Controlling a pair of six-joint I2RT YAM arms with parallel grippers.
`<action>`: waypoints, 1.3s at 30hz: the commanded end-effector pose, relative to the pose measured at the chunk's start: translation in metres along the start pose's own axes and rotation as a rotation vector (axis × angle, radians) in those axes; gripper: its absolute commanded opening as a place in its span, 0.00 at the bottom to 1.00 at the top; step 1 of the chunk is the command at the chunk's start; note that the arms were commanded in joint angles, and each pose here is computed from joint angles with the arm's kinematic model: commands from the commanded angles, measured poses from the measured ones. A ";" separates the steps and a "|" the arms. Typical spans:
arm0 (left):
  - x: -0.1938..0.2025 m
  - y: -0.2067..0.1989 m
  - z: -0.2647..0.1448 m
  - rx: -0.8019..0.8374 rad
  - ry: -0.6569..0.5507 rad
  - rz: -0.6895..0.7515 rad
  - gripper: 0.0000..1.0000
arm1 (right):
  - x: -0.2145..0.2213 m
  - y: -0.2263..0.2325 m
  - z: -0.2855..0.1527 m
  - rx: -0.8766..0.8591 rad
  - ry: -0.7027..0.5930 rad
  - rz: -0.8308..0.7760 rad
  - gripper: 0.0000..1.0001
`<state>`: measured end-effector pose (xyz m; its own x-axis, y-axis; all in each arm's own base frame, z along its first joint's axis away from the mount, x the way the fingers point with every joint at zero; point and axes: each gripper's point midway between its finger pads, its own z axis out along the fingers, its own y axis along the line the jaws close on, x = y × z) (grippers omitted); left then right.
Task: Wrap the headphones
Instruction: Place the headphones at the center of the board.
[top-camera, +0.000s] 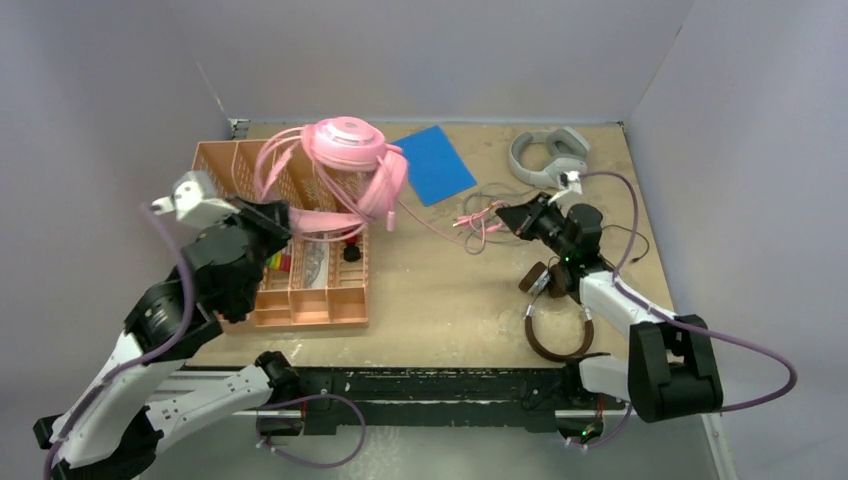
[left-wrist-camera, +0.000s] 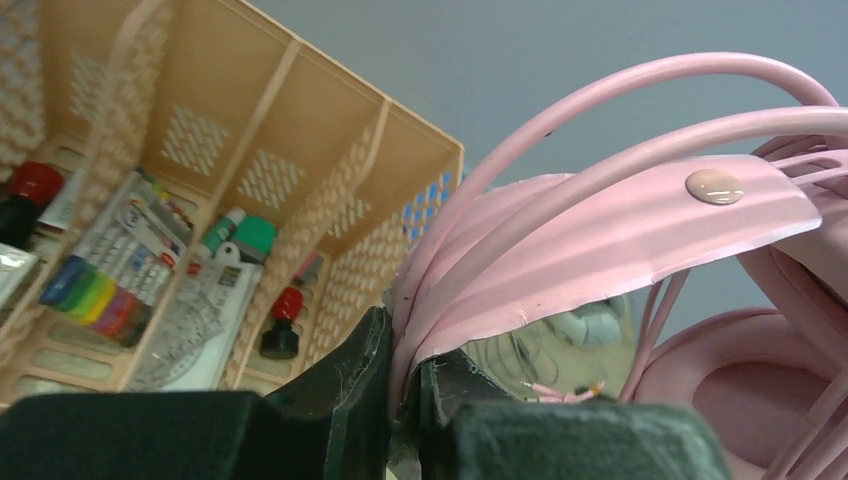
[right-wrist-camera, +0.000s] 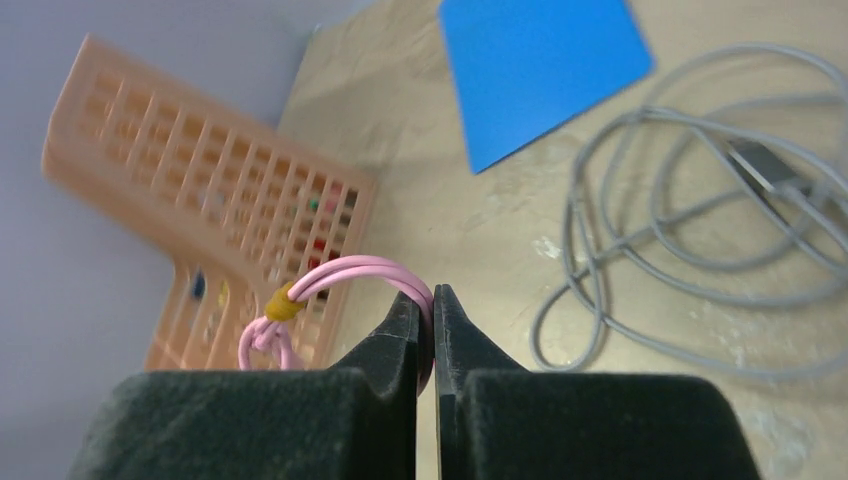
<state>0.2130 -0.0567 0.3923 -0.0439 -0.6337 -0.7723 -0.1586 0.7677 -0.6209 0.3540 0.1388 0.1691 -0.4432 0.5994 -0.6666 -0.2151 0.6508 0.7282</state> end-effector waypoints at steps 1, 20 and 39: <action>0.048 -0.059 0.016 0.141 0.166 -0.026 0.00 | 0.014 0.040 -0.003 -0.245 0.224 -0.330 0.00; 0.251 -0.045 0.110 0.065 0.531 0.080 0.00 | 0.031 -0.032 -0.062 0.241 0.235 -0.230 0.00; 0.356 0.012 0.182 -0.152 0.617 0.148 0.11 | 0.058 -0.036 -0.062 0.194 0.350 -0.212 0.00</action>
<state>0.3414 -0.2335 0.0428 -0.7184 -0.3977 -0.5707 -0.2656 0.9151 -0.3034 0.2814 0.1142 0.1062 -0.6911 0.2943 -0.6601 -0.1194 0.8543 0.5059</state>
